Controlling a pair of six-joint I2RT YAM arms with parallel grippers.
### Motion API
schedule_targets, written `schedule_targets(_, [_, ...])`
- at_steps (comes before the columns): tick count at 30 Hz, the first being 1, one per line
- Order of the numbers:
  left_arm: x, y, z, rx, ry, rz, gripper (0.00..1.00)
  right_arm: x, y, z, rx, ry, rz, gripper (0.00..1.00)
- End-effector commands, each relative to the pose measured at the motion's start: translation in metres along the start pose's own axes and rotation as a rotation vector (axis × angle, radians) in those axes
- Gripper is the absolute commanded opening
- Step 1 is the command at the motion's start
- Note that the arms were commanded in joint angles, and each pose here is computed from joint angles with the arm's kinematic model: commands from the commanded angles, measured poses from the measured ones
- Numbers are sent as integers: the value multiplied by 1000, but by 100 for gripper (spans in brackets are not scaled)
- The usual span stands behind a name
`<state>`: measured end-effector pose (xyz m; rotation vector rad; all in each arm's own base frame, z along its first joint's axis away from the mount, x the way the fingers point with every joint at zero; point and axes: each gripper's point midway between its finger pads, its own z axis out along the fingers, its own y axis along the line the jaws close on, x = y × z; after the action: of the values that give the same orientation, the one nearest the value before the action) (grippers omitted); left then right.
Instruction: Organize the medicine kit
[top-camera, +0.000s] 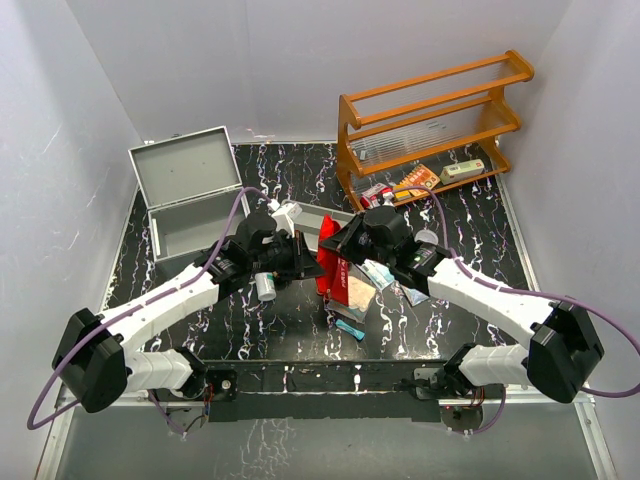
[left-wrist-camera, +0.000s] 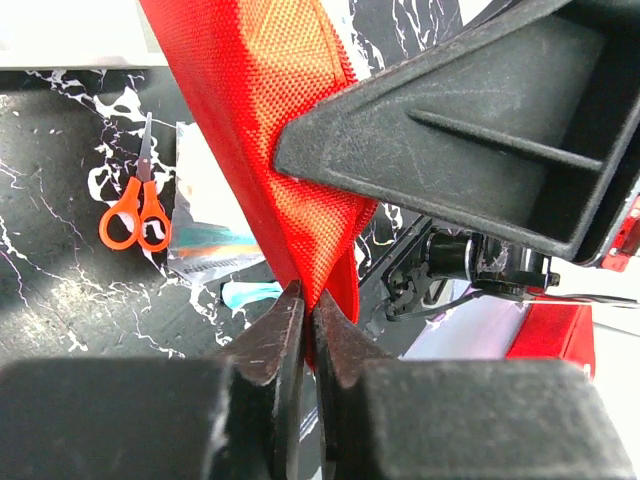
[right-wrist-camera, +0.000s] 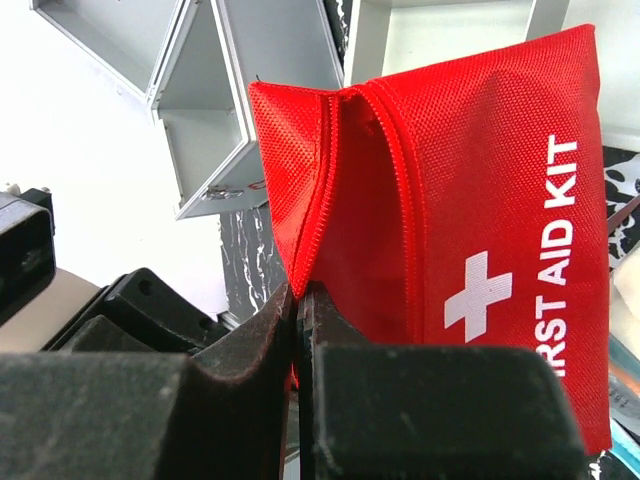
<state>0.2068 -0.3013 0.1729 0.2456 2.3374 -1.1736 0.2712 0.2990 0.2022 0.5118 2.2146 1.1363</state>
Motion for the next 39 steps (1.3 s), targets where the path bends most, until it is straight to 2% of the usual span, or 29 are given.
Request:
schedule_targets(1, [-4,3,0,-14,-19,39,0,-8,18,-1,-41,-21,-42,0])
schedule_targets(2, [-4,4,0,-23,-20,44,0,-9,17,-1,-25,-23,-53,2])
schedule_targets(7, [-5,15,-1,-88,-15,63,0,-19,7,-7,78,-52,-117,33])
schedule_targets(10, [-5,19,-2,-113,-3,78,0,-26,4,-14,113,-73,-170,41])
schedule_targets(16, [-4,20,-4,-126,21,114,0,-39,-18,-18,242,-112,-295,42])
schedule_targets(20, [-5,19,-6,-126,29,135,0,-35,-25,-8,286,-49,-395,42])
schedule_targets(24, [-5,16,-7,-110,35,149,0,-18,-21,7,233,56,-465,42])
schedule_targets(33, [-2,15,-7,-103,49,153,0,-1,-25,33,220,136,-508,41])
schedule_targets(39, [-2,15,-7,-107,50,151,0,0,-34,41,261,131,-506,37])
